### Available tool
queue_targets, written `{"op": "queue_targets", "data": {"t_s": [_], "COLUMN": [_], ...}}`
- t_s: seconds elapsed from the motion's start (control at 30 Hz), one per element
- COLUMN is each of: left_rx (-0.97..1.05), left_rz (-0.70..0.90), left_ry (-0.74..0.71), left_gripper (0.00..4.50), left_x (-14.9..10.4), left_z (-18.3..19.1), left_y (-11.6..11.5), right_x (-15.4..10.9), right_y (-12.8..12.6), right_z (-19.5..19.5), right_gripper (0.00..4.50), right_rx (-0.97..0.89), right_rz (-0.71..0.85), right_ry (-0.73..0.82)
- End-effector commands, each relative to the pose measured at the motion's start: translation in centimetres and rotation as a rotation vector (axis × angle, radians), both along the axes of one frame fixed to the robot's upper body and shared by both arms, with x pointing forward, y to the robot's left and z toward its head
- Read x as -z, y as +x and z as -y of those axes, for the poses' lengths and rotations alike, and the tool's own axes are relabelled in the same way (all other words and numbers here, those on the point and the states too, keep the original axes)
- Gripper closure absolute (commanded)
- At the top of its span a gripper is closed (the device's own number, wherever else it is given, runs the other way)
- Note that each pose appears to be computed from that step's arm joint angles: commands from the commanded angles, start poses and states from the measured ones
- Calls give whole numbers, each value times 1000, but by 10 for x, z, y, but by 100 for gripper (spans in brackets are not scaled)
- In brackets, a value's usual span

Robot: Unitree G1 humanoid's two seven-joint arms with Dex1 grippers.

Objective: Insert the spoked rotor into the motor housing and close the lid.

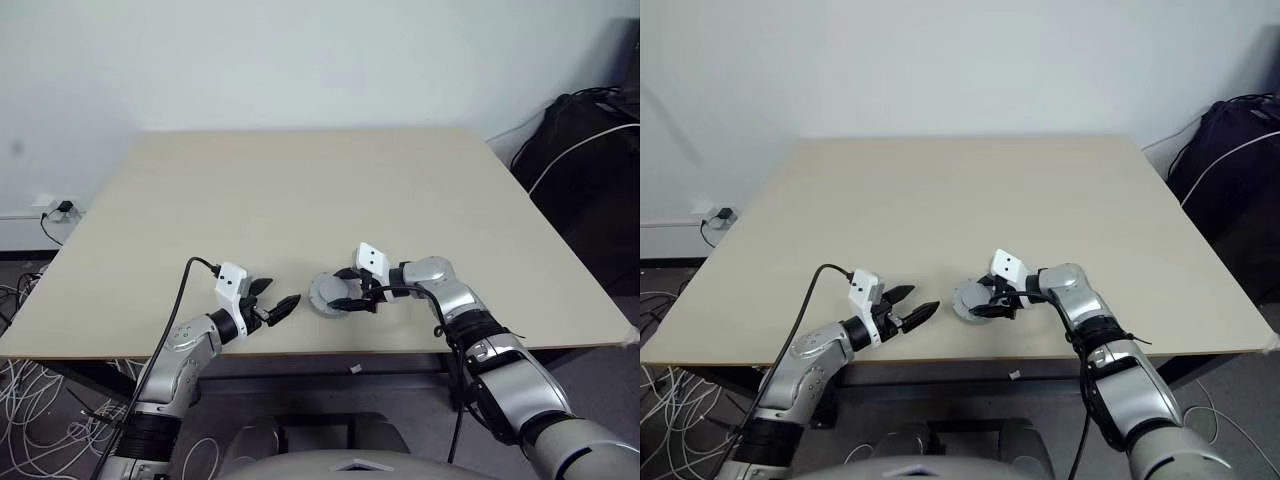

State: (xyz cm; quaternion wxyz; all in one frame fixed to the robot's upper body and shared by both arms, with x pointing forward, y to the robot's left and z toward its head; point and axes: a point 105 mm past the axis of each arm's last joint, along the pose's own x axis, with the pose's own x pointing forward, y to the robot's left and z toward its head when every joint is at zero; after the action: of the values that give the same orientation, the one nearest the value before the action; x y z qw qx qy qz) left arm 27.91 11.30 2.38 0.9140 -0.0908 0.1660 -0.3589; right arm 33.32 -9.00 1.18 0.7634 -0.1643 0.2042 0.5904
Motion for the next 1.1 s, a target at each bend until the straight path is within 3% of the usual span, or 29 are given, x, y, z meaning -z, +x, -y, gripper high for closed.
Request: {"op": "queue_targets", "data": {"t_s": [0.03,1.1], "left_rx": [10,13], "left_rz": [60,51], "left_ry": [-17,-17], "left_gripper": [0,0], "left_x": [-14,-11], "left_z": [2,2], "left_y": [3,2], "right_x": [-14,12], "right_y": [7,0], "right_z": [-5,4], "right_gripper": [120,120], "right_rx": [8,101], "right_rz": [54,-44], "right_ry": [39,-94]}}
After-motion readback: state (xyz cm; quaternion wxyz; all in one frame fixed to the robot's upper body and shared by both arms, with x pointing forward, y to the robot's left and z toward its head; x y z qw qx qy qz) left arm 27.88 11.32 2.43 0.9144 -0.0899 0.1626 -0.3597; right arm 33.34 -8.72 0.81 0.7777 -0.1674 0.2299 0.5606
